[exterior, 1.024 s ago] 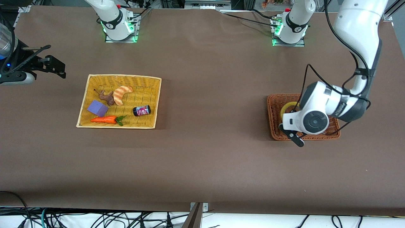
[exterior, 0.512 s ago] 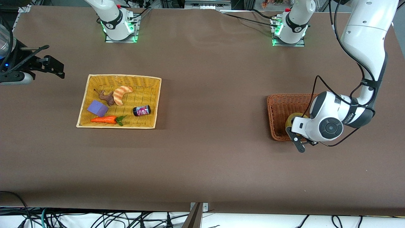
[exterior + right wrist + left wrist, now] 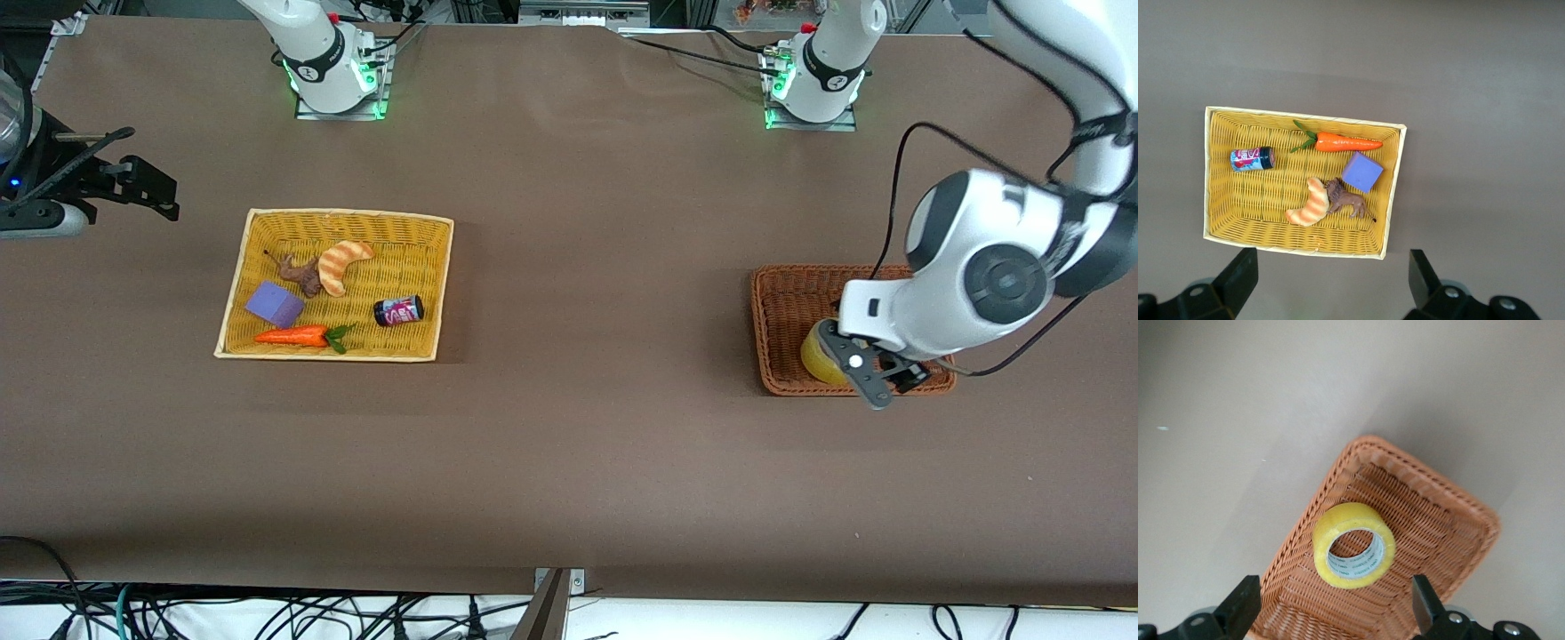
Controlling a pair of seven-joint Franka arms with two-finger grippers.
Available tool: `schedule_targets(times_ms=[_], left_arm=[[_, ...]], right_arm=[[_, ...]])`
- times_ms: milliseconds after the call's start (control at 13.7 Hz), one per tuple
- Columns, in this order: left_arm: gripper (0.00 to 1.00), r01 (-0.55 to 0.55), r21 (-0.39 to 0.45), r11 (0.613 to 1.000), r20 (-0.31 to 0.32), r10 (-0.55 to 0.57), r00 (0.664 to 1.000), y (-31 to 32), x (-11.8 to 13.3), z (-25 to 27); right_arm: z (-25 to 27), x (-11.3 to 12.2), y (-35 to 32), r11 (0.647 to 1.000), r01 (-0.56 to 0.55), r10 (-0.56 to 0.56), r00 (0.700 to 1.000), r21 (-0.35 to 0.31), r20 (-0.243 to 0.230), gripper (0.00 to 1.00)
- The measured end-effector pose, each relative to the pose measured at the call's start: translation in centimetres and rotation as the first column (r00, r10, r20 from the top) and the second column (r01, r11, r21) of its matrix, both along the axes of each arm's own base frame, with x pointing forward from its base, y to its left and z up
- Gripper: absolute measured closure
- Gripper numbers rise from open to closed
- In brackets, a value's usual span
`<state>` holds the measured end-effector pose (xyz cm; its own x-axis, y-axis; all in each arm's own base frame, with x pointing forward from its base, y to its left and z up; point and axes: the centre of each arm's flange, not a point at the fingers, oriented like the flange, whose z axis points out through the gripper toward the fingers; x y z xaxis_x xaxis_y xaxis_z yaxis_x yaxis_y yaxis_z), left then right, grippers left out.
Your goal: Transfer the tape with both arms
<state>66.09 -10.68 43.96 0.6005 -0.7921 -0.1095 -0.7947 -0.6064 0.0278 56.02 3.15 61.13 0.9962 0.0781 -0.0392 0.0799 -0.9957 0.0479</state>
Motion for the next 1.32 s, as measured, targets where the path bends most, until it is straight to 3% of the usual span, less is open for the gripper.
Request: schedule_targets(times_ms=[220, 439, 512, 732, 805, 1024, 1317], left_arm=[[0.00, -0.170, -0.011, 0.985, 0.042, 0.170, 0.984, 0.1, 0.0, 5.4], [0.00, -0.331, 0.004, 0.944, 0.042, 0.331, 0.943, -0.3, -0.5, 6.9], [0.00, -0.402, 0.001, 0.916, 0.052, 0.402, 0.914, -0.7, -0.9, 7.8], [0.00, -0.661, -0.033, 0.750, 0.014, 0.661, 0.750, -0.4, -3.0, 10.5], [0.00, -0.702, -0.042, 0.711, 0.007, 0.703, 0.712, 0.2, -3.7, 10.8], [0.00, -0.751, -0.113, 0.651, 0.076, 0.759, 0.647, 2.6, -5.7, 10.6], [0.00, -0.771, -0.116, 0.626, 0.112, 0.780, 0.616, 5.0, -9.5, 10.6]], right_arm=[[0.0, 0.0, 0.0, 1.000, 0.000, 0.000, 1.000, 0.000, 0.000, 0.00], [0.0, 0.0, 0.0, 1.000, 0.000, 0.000, 1.000, 0.000, 0.000, 0.00], [0.0, 0.0, 0.0, 1.000, 0.001, -0.001, 1.000, 0.000, 0.000, 0.00], [0.0, 0.0, -0.1, 1.000, 0.001, -0.001, 1.000, 0.000, 0.001, 0.00], [0.0, 0.0, -0.1, 1.000, 0.001, -0.001, 1.000, 0.000, 0.001, 0.00], [0.0, 0.0, -0.1, 1.000, 0.002, -0.002, 1.000, 0.000, 0.000, 0.00], [0.0, -0.1, -0.1, 1.000, 0.002, -0.002, 1.000, 0.000, -0.006, 0.00]])
